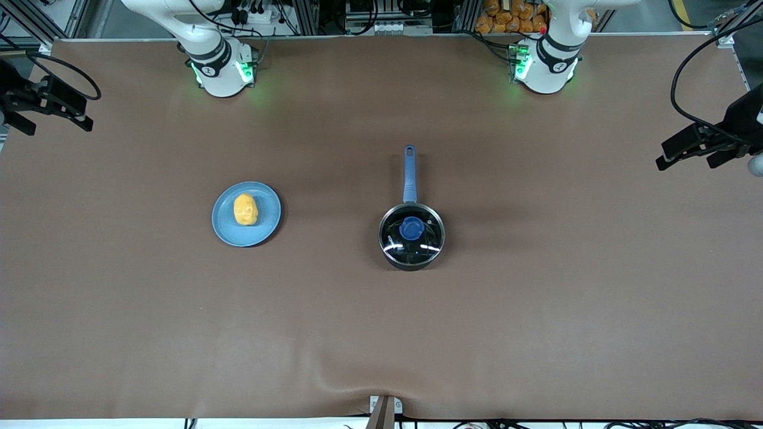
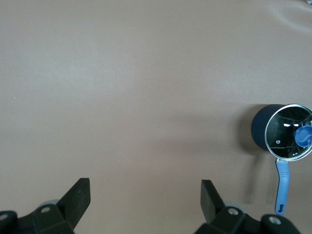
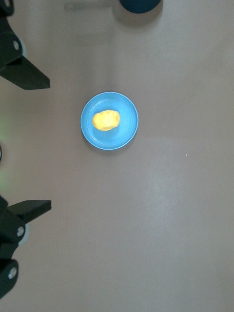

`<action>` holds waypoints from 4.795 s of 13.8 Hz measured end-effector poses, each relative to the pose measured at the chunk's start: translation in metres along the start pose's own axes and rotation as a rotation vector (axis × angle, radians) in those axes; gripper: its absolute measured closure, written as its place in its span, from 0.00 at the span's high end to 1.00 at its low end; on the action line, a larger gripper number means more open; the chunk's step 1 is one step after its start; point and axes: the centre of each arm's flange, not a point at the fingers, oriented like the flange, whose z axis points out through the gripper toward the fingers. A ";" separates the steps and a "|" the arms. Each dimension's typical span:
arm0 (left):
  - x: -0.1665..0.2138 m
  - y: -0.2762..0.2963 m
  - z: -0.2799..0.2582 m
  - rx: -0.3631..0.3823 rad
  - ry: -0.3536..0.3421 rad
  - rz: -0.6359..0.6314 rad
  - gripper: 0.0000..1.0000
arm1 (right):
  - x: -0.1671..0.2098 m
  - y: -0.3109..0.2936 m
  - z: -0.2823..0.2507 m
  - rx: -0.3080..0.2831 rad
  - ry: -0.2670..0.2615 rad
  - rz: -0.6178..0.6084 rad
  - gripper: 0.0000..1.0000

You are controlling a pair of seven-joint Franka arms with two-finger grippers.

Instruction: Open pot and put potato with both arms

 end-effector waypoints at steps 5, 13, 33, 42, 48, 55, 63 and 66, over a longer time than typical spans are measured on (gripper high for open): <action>0.000 0.002 0.001 0.000 -0.002 0.006 1.00 | 0.000 0.000 0.000 0.000 0.000 0.000 1.00; -0.001 0.005 0.002 0.000 -0.003 0.037 1.00 | 0.000 0.000 0.000 0.000 0.000 0.001 1.00; -0.002 0.012 0.006 0.014 -0.012 0.077 1.00 | 0.000 0.000 0.000 0.000 0.000 0.002 1.00; -0.009 0.166 0.100 0.019 -0.145 0.123 1.00 | 0.000 0.000 0.000 0.000 -0.001 0.002 1.00; -0.038 0.301 0.202 0.086 -0.147 0.039 1.00 | 0.000 0.000 0.000 0.000 -0.002 0.002 1.00; -0.043 0.373 0.286 0.011 -0.107 -0.024 1.00 | 0.000 0.000 0.001 0.000 -0.002 0.002 1.00; -0.066 0.422 0.349 0.051 -0.004 -0.057 1.00 | 0.000 0.000 0.001 0.000 -0.002 0.002 1.00; -0.064 0.421 0.352 0.065 0.007 -0.054 1.00 | 0.000 0.000 0.001 0.000 -0.002 0.002 1.00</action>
